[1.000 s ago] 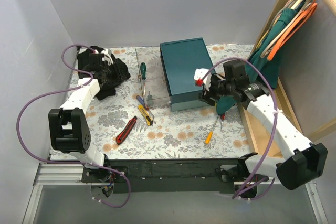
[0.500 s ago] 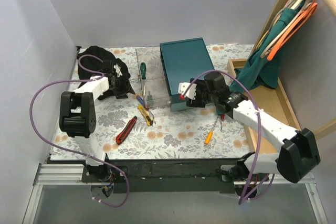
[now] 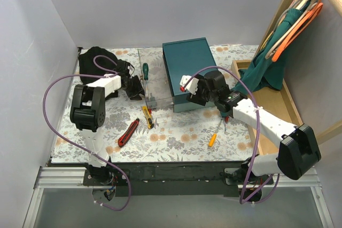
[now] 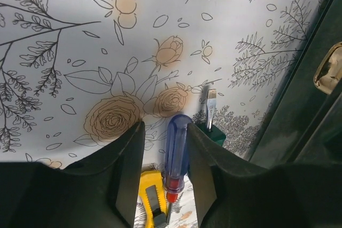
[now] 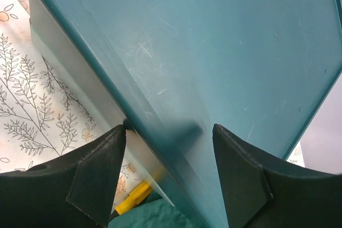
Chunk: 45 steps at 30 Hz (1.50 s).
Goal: Sort the tools into containers
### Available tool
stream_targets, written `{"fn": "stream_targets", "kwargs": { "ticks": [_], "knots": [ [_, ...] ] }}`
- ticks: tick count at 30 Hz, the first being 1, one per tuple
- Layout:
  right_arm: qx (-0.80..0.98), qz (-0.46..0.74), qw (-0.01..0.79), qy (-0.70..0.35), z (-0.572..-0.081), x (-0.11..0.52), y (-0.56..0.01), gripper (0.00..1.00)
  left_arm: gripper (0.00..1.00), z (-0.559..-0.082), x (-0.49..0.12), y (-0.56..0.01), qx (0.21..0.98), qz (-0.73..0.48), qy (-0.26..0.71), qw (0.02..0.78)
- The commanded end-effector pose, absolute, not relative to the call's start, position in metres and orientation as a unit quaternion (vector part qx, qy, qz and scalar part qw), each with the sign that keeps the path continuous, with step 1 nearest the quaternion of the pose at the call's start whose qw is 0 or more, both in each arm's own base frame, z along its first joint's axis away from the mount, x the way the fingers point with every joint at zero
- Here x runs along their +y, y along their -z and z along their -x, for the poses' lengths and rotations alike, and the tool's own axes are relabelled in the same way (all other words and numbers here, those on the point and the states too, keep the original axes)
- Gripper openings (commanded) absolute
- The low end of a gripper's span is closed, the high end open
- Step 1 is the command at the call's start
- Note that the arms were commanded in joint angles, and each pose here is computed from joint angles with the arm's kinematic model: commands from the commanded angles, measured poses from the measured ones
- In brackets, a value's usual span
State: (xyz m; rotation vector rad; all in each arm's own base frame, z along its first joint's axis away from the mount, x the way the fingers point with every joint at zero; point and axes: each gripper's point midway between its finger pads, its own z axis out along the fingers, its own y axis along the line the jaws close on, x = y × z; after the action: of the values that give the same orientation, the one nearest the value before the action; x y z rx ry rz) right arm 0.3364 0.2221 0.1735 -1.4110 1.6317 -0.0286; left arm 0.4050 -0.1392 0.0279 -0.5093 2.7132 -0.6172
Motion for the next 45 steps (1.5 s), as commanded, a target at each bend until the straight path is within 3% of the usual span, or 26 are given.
{"fn": "stream_targets", "kwargs": {
  "ticks": [1, 7, 12, 20, 33, 37, 44, 45],
  "knots": [
    [0.652, 0.522, 0.549, 0.036, -0.357, 0.22, -0.22, 0.73, 0.39, -0.404, -0.125, -0.021, 0.953, 0.205, 0.166, 0.147],
    [0.659, 0.508, 0.553, 0.032, -0.354, 0.215, -0.221, 0.73, 0.51, -0.411, -0.147, -0.052, 0.941, 0.176, 0.24, 0.163],
    [0.675, 0.493, 0.549, 0.032, -0.361, 0.21, -0.217, 0.74, 0.53, -0.407, -0.174, -0.068, 0.924, 0.122, 0.325, 0.16],
    [0.682, 0.477, 0.554, 0.033, -0.372, 0.207, -0.223, 0.74, 0.51, -0.397, -0.17, -0.05, 0.943, 0.118, 0.275, 0.145],
    [0.681, 0.455, 0.572, 0.035, -0.371, 0.199, -0.241, 0.75, 0.42, -0.38, -0.117, -0.003, 0.975, 0.161, 0.081, 0.134],
    [0.683, 0.45, 0.575, 0.034, -0.371, 0.197, -0.244, 0.75, 0.4, -0.374, -0.106, -0.002, 0.974, 0.169, 0.071, 0.132],
    [0.683, 0.447, 0.576, 0.037, -0.375, 0.198, -0.246, 0.75, 0.27, -0.369, -0.076, -0.008, 0.97, 0.182, 0.078, 0.138],
    [0.683, 0.447, 0.576, 0.037, -0.376, 0.198, -0.246, 0.75, 0.16, -0.368, -0.074, -0.009, 0.969, 0.185, 0.085, 0.138]
  ]
}}
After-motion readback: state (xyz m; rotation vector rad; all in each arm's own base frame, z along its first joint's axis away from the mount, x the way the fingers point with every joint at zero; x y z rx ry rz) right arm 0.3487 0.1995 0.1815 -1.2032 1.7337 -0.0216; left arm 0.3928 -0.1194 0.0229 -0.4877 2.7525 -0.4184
